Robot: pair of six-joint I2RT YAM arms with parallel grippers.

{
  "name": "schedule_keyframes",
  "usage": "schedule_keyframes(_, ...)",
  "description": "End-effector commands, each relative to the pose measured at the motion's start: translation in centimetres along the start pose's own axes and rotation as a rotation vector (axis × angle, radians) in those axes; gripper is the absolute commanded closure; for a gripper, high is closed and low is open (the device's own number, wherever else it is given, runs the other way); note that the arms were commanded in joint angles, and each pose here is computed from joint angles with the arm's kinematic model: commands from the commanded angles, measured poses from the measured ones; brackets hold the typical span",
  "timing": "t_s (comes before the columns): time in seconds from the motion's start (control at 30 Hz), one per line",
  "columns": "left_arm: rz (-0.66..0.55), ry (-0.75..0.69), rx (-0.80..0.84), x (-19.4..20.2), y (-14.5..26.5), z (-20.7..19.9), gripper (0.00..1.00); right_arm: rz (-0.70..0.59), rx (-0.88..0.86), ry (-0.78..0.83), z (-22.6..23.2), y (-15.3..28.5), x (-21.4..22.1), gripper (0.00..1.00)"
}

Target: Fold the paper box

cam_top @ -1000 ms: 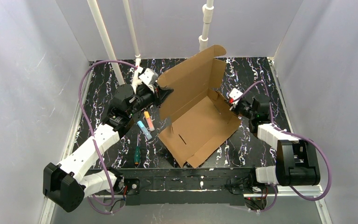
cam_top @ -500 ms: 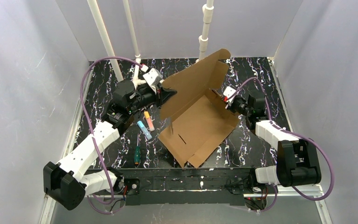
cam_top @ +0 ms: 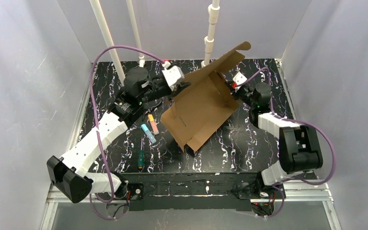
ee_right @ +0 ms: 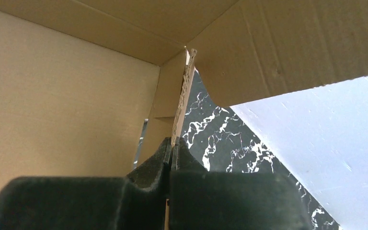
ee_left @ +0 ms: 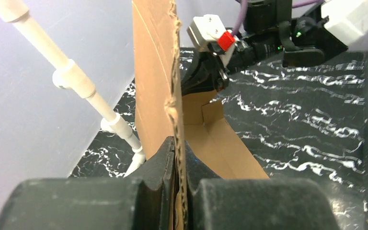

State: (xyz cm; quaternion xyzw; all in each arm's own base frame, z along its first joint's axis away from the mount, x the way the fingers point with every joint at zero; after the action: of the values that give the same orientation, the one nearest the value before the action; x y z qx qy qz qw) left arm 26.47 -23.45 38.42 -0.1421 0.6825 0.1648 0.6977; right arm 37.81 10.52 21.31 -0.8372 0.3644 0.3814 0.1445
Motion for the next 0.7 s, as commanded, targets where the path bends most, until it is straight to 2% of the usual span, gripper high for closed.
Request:
schedule_keyframes(0.0, -0.003, -0.242, 0.052, -1.8, -0.6, -1.5, 1.0, -0.143, 0.109, -0.036, -0.3, -1.7, -0.3, 0.99)
schedule_keyframes(0.3, 0.035, -0.274, 0.085, 0.0, -0.8, -2.6, 1.0, -0.144, 0.121, -0.083, 3.5, -0.3, 2.3, 0.96)
schedule_keyframes(0.67, 0.095, -0.308, 0.16, 1.5, 0.1, -5.8, 1.0, -0.163, 0.093, -0.129, 5.5, 1.8, 1.5, 0.97)
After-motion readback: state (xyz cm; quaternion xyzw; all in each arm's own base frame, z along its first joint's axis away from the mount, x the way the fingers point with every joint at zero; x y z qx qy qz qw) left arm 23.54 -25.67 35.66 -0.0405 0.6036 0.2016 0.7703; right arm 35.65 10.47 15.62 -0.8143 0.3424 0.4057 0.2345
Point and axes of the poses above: each gripper's point midway between its finger pads, its own y axis back along the fingers, its own z axis along the line the jaws close on, x = y × z, the point moved 7 cm from there along y, back along the fingers, and after that the axes turned 14 degrees about y, right-handed, at the moved point
